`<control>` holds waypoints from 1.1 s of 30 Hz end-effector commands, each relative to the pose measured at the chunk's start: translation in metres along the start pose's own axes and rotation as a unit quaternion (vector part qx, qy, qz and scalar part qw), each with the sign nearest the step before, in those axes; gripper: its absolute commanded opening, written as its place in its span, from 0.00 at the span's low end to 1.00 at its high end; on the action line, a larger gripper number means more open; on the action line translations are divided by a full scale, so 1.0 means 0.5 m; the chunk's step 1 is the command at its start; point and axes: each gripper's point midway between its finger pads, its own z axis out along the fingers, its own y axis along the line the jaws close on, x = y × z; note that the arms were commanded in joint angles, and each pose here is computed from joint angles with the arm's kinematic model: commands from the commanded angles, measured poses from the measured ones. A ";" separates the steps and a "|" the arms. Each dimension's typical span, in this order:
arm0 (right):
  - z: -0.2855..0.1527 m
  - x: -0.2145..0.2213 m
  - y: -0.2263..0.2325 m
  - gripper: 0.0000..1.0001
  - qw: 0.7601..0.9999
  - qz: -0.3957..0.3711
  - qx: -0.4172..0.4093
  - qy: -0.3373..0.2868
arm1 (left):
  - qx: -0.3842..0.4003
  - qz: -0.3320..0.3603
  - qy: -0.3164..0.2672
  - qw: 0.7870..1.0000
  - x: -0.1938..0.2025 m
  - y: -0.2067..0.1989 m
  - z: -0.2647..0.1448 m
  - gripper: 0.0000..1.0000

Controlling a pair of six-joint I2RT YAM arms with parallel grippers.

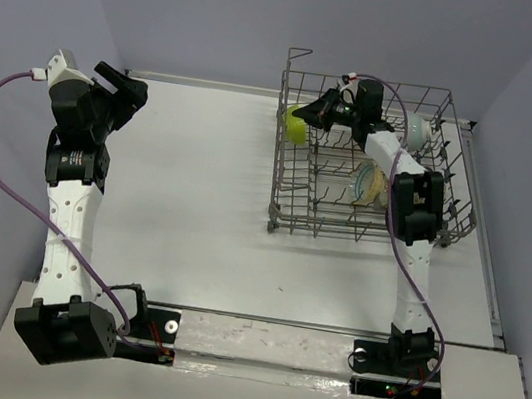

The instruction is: Load the bowls into the dish rack

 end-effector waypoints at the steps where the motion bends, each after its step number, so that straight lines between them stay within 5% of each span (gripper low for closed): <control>1: -0.011 -0.009 0.022 0.01 1.000 -0.025 0.006 -0.008 | 0.026 0.004 -0.020 0.999 -0.024 -0.025 -0.016 0.86; 33: -0.078 -0.055 -0.096 0.22 0.974 -0.079 0.192 -0.089 | 0.025 0.004 -0.017 1.000 -0.019 -0.021 -0.011 0.86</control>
